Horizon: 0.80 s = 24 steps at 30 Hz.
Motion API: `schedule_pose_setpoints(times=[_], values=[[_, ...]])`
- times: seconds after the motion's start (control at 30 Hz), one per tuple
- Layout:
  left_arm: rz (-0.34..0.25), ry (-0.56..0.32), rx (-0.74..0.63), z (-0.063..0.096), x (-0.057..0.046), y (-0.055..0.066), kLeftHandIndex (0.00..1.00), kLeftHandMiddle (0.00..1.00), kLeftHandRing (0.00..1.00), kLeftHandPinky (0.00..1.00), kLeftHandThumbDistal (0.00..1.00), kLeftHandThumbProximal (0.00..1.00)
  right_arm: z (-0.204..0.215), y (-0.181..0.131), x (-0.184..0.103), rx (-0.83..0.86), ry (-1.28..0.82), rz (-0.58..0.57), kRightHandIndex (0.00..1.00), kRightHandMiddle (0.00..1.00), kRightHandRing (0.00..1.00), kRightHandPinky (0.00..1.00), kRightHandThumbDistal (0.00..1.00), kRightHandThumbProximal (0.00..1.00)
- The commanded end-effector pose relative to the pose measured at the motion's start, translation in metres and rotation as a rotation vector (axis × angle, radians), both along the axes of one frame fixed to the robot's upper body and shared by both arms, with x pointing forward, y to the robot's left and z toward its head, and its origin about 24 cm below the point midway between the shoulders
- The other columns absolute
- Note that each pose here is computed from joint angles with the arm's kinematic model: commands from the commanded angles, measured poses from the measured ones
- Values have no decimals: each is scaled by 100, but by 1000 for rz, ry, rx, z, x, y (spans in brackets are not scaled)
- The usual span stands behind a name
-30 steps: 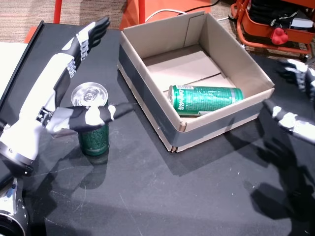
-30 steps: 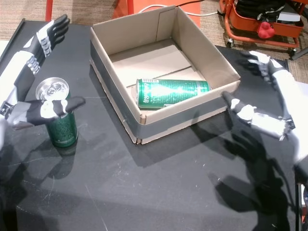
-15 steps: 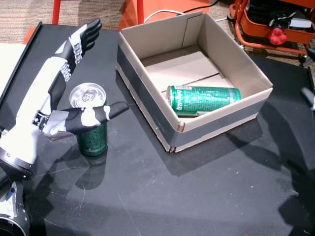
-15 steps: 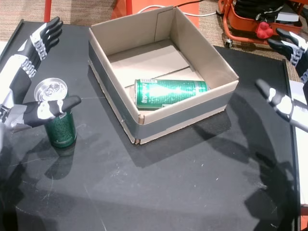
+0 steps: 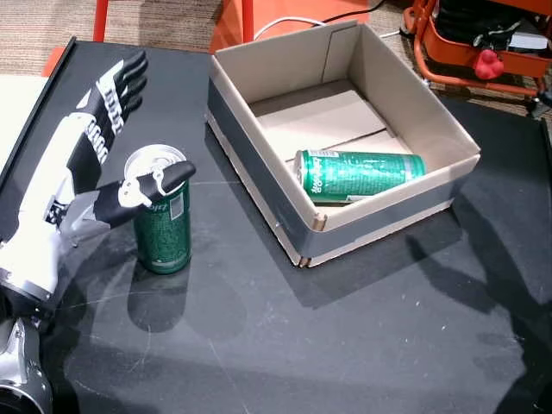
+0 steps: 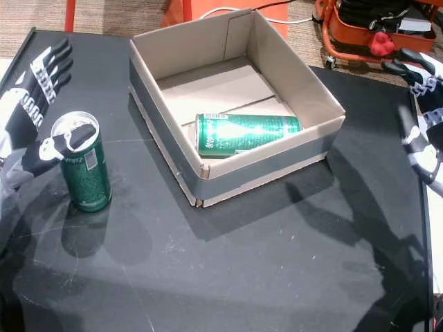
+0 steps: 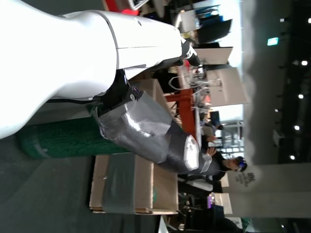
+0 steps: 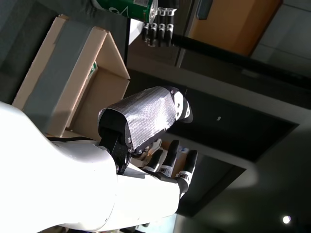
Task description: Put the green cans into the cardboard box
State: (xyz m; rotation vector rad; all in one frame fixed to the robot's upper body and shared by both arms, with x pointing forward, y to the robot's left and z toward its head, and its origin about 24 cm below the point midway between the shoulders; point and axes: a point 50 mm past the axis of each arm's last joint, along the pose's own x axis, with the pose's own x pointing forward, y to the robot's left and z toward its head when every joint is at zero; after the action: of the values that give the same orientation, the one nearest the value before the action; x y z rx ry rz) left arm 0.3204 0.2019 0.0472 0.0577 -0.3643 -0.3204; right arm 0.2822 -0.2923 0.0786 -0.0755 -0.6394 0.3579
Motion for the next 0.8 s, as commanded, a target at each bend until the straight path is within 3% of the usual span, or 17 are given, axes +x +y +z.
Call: schedule_pose_setpoints(times=[0.0,0.1,0.23,0.37,0.5,0.77], values=[[-2,35,-6,-4,0,-1,100,100,100,99,100,35,-2,-5,-5,9,-5,-18,100,85,72,78,57,69],[-3,49,-8,-6,1,-1,100,100,100,100,100,33,-1,-6,-6,21,-24,-15,100,86,72,78,64,72],[-4,48,6,-6,0,-1,100,100,100,100,100,33,-1,-6,-7,19,-42,-20,100,83,72,79,59,72],[10,56,28,-8,-1,0,100,100,100,100,100,34,-3,-6,-7,25,-20,-31,100,85,72,78,66,70],[20,82,37,-11,-2,2,100,100,100,100,100,34,-6,-6,-6,47,12,-18,100,85,73,79,59,66],[24,119,48,-17,-5,5,100,100,100,100,99,34,-8,-7,-5,69,37,-19,100,83,74,78,60,61]])
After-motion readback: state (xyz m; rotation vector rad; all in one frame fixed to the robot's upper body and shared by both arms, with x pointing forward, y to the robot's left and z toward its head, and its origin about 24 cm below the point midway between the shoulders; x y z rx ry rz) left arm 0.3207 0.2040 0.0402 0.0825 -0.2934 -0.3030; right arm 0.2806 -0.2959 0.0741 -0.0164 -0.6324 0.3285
